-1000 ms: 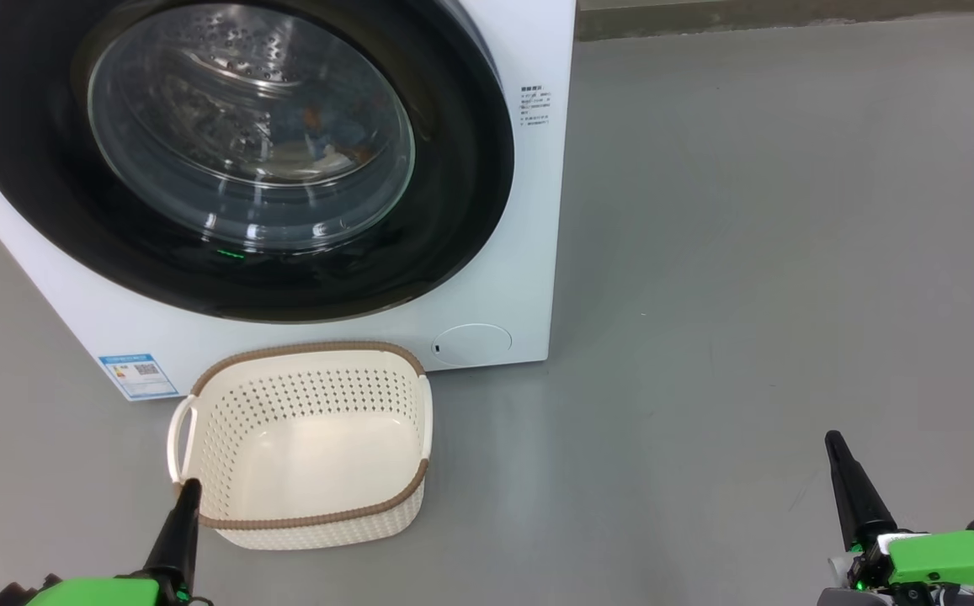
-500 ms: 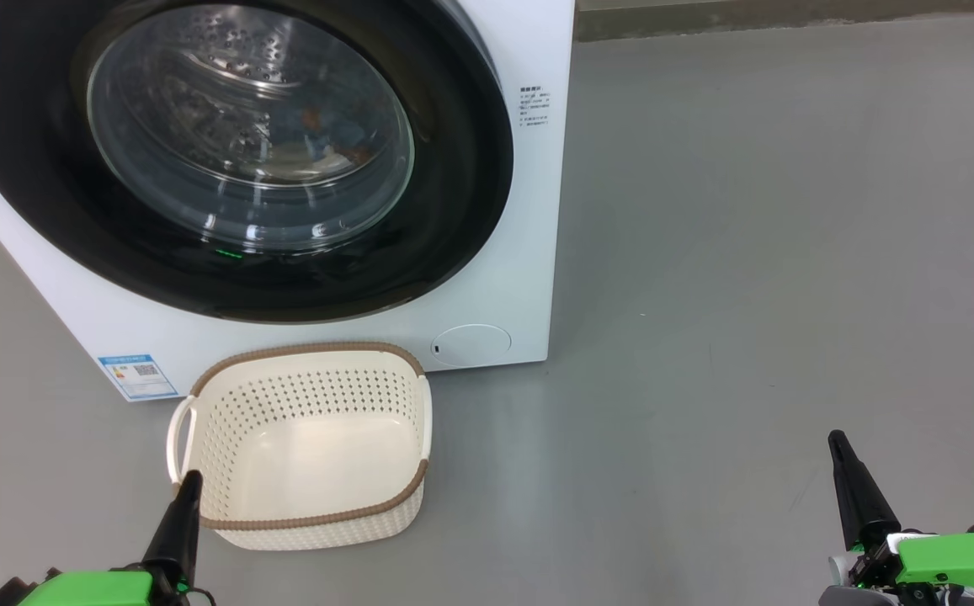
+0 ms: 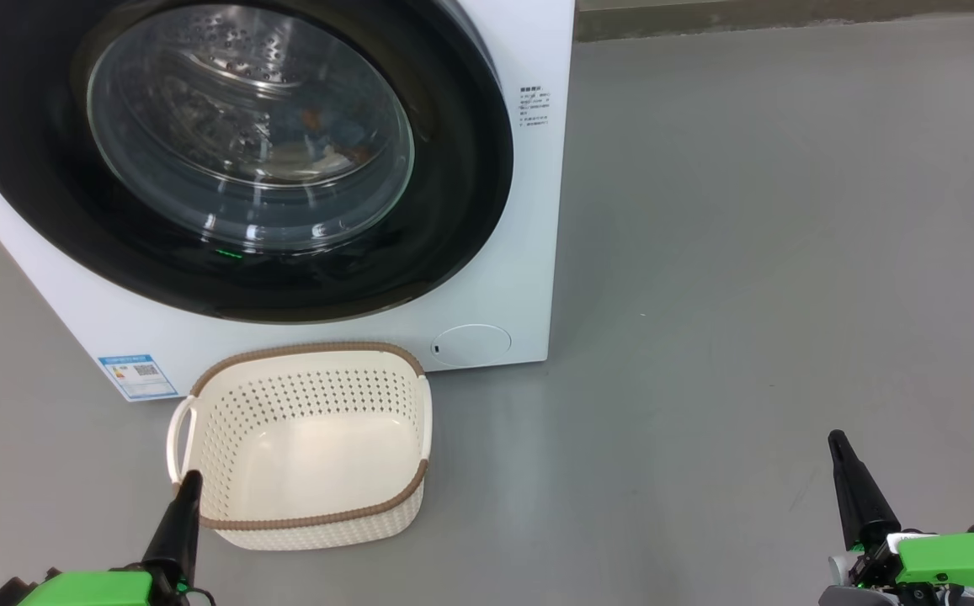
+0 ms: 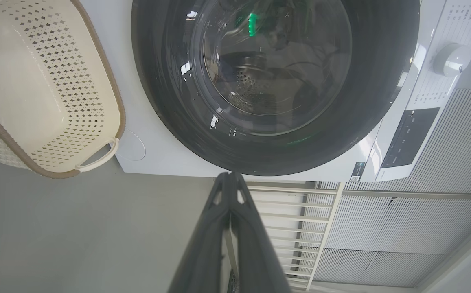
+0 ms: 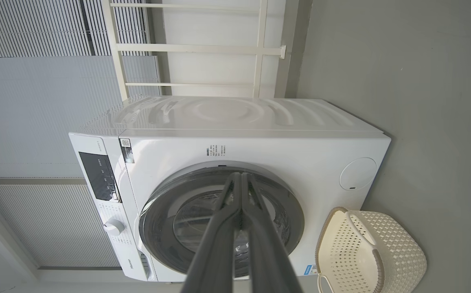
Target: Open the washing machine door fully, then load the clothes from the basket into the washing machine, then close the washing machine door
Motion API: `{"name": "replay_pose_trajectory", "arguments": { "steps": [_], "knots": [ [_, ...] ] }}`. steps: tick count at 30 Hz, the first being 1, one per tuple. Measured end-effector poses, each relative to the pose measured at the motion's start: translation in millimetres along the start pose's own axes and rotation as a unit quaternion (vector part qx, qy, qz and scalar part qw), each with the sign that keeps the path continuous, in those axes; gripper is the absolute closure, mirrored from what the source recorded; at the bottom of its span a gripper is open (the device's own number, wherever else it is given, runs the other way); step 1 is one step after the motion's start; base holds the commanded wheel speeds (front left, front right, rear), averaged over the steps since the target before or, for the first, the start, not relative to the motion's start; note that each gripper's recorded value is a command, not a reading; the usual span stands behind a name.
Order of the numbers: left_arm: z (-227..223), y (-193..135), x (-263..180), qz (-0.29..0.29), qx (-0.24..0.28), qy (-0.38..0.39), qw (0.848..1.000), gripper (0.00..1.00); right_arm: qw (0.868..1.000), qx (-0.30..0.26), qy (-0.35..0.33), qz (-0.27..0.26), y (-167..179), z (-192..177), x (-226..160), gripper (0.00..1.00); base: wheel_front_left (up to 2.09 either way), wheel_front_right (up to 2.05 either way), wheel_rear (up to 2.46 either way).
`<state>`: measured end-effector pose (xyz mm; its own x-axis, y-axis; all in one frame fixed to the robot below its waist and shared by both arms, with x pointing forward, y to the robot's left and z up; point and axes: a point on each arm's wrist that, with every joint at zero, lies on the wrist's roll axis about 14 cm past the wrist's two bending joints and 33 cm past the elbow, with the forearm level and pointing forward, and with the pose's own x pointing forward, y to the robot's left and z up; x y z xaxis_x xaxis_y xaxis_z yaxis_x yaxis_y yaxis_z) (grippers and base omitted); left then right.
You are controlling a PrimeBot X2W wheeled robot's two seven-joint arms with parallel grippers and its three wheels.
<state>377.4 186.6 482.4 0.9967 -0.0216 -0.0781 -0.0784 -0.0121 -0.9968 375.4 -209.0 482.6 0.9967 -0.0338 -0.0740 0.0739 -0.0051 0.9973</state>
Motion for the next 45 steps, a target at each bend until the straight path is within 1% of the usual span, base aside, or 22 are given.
{"name": "replay_pose_trajectory", "arguments": {
  "steps": [45],
  "knots": [
    [0.2,0.0,0.0,0.000,0.000,0.000,1.000,1.00,1.000,0.000,0.000,0.002,1.3,-0.2,0.9,1.00,0.00,0.00,0.00]
  ]
}}
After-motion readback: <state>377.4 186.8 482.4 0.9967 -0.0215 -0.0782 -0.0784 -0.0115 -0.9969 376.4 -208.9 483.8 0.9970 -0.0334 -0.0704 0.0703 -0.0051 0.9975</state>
